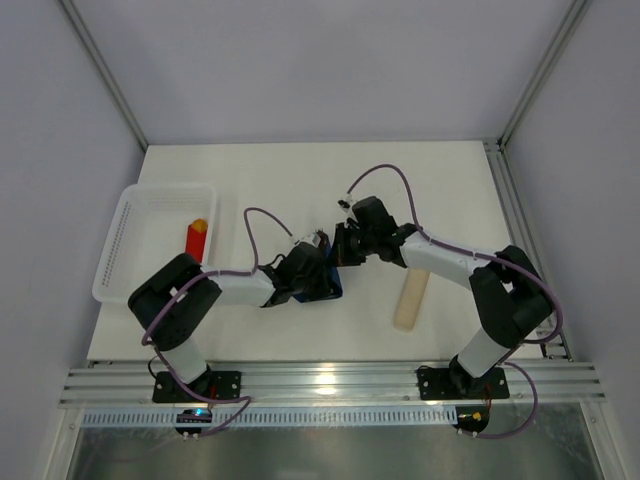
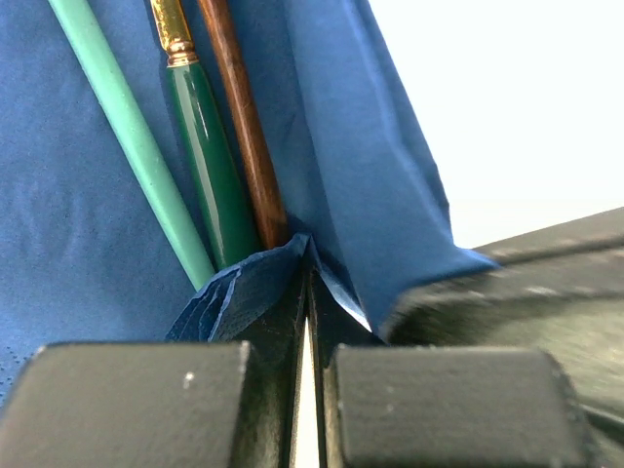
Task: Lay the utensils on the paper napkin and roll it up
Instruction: Roll the napkin at the center of the board.
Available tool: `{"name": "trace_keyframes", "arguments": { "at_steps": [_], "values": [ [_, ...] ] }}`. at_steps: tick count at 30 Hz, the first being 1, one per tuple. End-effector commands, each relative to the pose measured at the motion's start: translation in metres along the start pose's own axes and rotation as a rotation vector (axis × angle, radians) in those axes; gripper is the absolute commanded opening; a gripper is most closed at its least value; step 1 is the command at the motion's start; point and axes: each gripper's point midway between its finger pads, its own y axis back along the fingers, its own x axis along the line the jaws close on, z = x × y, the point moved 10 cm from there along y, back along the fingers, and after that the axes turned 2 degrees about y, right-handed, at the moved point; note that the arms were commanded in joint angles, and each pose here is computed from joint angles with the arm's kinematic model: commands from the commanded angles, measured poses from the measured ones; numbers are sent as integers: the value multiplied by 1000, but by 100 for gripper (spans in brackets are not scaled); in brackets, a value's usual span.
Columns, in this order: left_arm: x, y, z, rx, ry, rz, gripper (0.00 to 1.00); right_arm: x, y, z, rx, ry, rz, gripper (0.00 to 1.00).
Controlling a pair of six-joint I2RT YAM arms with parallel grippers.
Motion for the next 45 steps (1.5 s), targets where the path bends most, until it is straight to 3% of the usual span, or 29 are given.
{"name": "trace_keyframes", "arguments": {
  "at_steps": [1,45],
  "values": [
    [5,1,-3,-15,-16,26,0,16,-3,10,-33,15,58,4],
    [1,3,-11,-42,-51,56,0,26,-11,20,-39,-18,48,4]
  ]
}}
